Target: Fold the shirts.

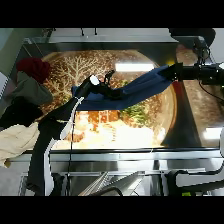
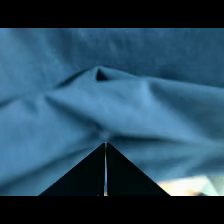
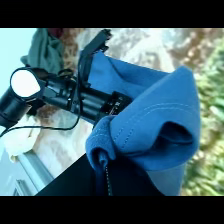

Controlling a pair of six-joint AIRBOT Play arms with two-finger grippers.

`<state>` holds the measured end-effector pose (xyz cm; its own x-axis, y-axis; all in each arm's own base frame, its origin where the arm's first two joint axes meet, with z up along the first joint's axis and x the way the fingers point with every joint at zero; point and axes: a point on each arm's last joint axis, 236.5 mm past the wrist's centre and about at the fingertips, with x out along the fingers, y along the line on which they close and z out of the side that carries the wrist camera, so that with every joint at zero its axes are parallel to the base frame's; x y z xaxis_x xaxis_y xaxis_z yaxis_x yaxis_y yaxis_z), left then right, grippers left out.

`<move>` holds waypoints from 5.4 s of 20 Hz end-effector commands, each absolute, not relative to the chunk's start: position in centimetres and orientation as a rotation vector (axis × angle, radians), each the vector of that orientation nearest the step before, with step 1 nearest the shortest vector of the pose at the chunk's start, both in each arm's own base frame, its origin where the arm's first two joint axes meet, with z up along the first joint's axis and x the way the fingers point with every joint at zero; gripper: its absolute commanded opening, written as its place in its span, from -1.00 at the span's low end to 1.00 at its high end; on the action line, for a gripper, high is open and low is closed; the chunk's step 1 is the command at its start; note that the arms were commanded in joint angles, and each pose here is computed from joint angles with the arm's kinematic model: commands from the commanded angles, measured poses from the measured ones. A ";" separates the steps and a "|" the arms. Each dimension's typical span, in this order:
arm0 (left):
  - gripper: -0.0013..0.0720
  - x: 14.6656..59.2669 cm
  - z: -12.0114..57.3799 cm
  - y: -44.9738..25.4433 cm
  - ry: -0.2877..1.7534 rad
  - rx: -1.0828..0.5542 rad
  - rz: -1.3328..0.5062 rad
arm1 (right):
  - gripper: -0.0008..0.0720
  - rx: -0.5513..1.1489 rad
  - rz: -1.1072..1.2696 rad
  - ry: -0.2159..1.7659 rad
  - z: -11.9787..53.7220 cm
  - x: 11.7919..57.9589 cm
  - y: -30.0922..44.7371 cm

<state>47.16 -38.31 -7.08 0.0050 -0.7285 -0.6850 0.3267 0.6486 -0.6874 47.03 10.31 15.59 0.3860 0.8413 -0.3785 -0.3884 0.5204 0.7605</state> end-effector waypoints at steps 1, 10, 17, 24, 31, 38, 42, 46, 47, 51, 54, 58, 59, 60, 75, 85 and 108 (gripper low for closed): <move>-0.93 46.7 0.3 -34.7 1.287 -0.381 -0.977 | -0.91 0.632 0.902 0.820 17.2 46.6 12.9; -0.93 45.4 26.5 -11.1 0.811 -0.339 -0.731 | -0.91 0.548 0.885 0.547 15.4 49.1 38.4; -0.93 42.4 25.7 -8.3 0.891 -0.317 -0.726 | 0.28 0.494 0.887 0.622 0.1 46.4 54.8; -0.93 42.6 22.4 -7.9 0.955 -0.362 -0.726 | 0.35 0.540 1.111 0.619 11.3 48.7 47.8; -0.93 41.8 20.8 -8.1 1.017 -0.378 -0.745 | 0.58 0.358 0.680 1.207 2.2 50.3 26.2; -0.93 41.5 20.7 -8.2 1.026 -0.372 -0.754 | 0.94 0.456 0.583 1.440 -7.8 49.0 24.6; -0.93 41.5 20.7 -8.1 1.021 -0.363 -0.758 | 0.94 0.491 0.667 1.433 -9.7 48.1 29.9; -0.93 41.5 20.7 -8.2 1.020 -0.357 -0.762 | 0.41 0.479 0.697 1.382 -9.1 48.3 32.7; -0.93 41.4 20.7 -8.2 1.021 -0.358 -0.763 | -0.23 0.475 0.706 1.368 -8.4 48.5 32.9; -0.93 41.2 20.6 -8.2 1.031 -0.356 -0.769 | -0.91 0.435 0.704 1.297 -4.0 50.0 32.2; -0.93 40.7 20.5 -8.3 1.050 -0.352 -0.781 | -0.91 0.352 0.503 1.254 -0.6 52.1 25.0; -0.93 40.2 20.3 -8.5 1.069 -0.348 -0.794 | -0.92 0.380 0.230 1.242 3.6 53.0 9.8; -0.93 40.1 20.3 -8.5 1.070 -0.347 -0.796 | -0.92 0.411 0.171 1.216 4.7 52.9 6.1; -0.93 40.1 20.3 -8.5 1.070 -0.347 -0.796 | -0.92 0.450 0.106 1.185 5.8 52.4 2.3; -0.93 38.2 20.3 -15.0 1.110 -0.261 -0.943 | -0.91 0.971 -0.810 1.065 -7.8 19.5 -20.5; -0.93 36.9 20.4 -18.2 1.121 -0.217 -1.015 | 0.95 0.943 -0.747 1.219 -3.0 17.9 -20.3; -0.93 22.3 8.1 -11.0 1.119 -0.623 -0.575 | -0.91 0.702 0.250 1.107 8.0 27.2 5.6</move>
